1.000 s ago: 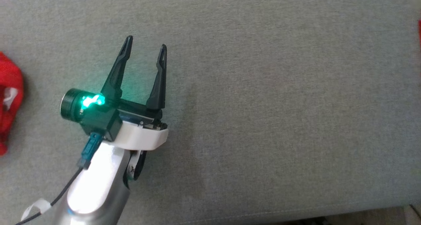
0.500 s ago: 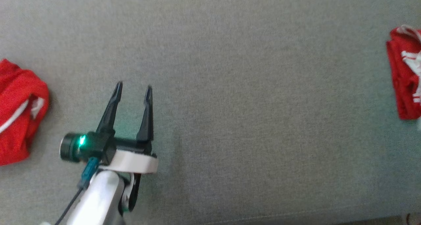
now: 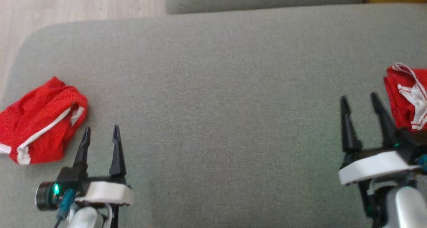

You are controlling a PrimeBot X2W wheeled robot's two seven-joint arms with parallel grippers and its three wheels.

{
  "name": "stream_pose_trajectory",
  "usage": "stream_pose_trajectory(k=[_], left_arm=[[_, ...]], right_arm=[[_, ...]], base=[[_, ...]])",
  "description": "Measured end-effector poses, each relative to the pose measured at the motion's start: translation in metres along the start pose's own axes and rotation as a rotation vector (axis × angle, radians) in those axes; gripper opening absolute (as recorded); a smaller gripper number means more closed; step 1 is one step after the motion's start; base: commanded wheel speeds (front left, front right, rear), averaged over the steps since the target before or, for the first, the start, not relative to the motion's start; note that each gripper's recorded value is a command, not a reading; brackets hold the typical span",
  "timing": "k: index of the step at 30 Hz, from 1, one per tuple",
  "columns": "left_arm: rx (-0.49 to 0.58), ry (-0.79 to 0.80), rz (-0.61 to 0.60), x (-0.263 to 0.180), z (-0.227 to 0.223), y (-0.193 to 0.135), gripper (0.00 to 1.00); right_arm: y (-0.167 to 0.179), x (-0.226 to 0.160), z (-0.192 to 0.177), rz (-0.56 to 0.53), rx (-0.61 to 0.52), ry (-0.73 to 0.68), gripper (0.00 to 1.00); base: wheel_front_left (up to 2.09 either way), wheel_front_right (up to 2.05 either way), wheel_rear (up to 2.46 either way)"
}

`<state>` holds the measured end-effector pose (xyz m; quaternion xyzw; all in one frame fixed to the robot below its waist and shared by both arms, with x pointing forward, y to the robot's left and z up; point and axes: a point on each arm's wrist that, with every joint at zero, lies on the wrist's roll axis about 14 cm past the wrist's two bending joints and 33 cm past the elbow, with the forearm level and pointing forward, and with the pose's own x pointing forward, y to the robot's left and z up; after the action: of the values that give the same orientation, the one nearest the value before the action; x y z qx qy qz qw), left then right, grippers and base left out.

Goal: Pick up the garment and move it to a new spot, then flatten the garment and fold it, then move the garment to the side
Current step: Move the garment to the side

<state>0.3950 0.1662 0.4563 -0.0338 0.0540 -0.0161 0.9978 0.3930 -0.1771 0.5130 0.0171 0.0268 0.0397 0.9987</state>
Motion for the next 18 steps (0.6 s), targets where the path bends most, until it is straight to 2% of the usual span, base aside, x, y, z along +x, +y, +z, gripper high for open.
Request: stream_pose_trajectory(k=[3,18], left_arm=[[0.005,0.009,0.031,-0.013,-0.001,0.011,1.00],[0.021,0.064,0.044,-0.054,-0.012,0.016,1.00]], right_arm=[[0.018,-0.008,-0.001,0.045,0.033,-0.005,1.00],[0.027,-0.056,-0.016,0.057,0.114,0.029,1.00]], base=[[0.00,0.00,0.00],[0.00,0.00,0.00]])
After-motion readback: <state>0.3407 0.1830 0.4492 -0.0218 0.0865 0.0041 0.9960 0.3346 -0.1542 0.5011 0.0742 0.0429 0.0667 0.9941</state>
